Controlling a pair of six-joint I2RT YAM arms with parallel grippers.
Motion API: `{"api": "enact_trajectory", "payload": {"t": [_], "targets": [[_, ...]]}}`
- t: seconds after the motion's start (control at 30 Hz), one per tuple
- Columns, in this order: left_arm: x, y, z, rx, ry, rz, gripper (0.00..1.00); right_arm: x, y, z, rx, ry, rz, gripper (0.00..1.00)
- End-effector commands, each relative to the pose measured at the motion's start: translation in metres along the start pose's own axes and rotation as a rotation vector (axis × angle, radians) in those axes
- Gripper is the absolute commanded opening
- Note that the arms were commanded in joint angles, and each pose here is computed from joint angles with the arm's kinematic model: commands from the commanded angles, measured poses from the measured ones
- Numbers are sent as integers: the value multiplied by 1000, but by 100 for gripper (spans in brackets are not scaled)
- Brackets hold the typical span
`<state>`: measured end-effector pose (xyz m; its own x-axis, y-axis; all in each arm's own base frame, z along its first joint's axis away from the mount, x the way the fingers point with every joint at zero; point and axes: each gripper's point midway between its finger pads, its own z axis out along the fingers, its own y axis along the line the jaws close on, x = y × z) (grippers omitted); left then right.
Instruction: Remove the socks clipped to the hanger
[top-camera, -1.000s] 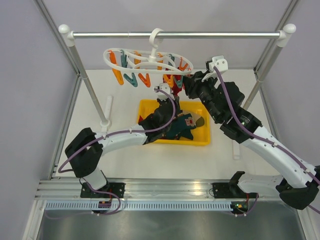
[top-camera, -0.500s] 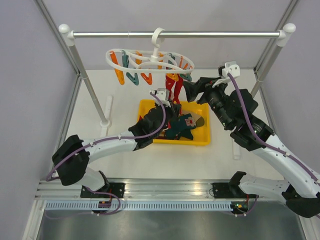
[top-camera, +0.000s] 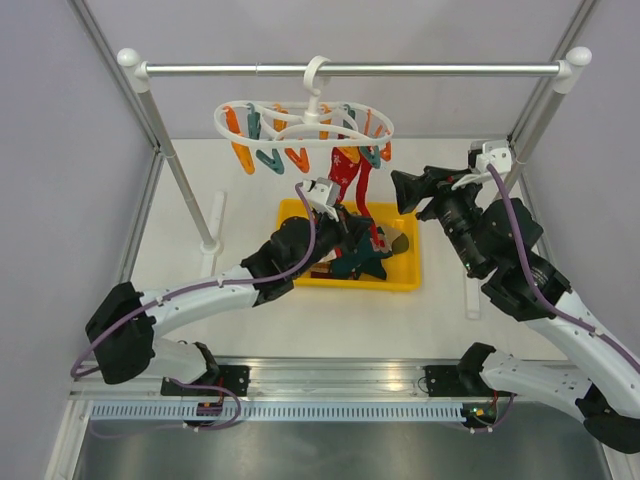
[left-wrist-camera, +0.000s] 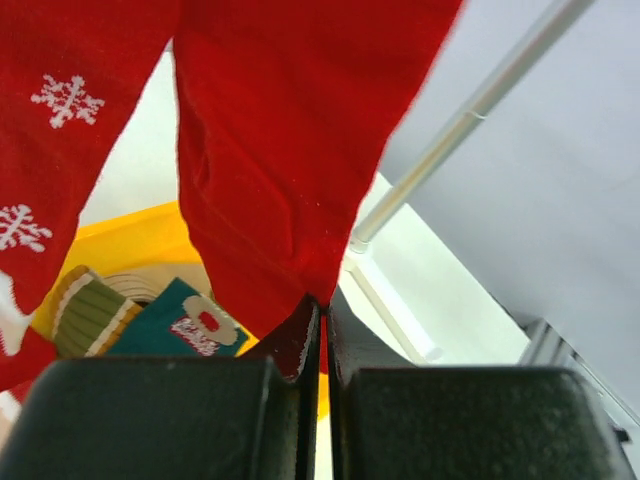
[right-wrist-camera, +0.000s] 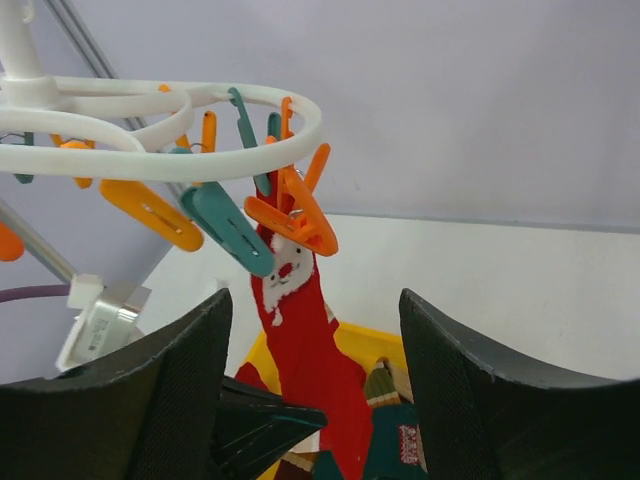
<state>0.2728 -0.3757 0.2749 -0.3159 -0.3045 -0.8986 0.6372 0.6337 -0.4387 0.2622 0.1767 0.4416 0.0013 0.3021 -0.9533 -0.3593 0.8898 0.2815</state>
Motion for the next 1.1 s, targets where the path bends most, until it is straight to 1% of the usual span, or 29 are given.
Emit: {"api": "enact_trajectory", "payload": {"t": [0.0, 0.13, 0.17, 0.2, 0.3, 0.43, 0.6, 0.7, 0.87, 1.07], "targets": [[-14, -26, -14, 119, -2, 8, 2, 11, -15, -1, 72, 23, -19, 71], [-16, -32, -25, 153, 7, -9, 2, 16, -31, -4, 156, 25, -16, 67], [-17, -32, -28, 155, 8, -10, 2, 16, -33, -4, 169, 26, -16, 63], [-16, -32, -29, 155, 12, -10, 2, 17, -36, -5, 182, 28, -21, 62], [-15, -33, -35, 164, 18, -11, 2, 16, -38, -3, 196, 26, -24, 61], [-10, -31, -40, 168, 31, -25, 2, 18, -36, 12, 206, 42, -63, 61], [-2, -31, -43, 178, 51, -34, 2, 17, -22, 34, 124, 29, -82, 62], [1, -30, -43, 175, 57, -38, 2, 15, -14, 44, 66, 18, -65, 62], [4, -27, -39, 158, 68, -32, 2, 9, 2, 48, -26, -8, -27, 62], [14, -24, -30, 139, 93, -36, 2, 5, 16, 57, -74, -4, -11, 61]]}}
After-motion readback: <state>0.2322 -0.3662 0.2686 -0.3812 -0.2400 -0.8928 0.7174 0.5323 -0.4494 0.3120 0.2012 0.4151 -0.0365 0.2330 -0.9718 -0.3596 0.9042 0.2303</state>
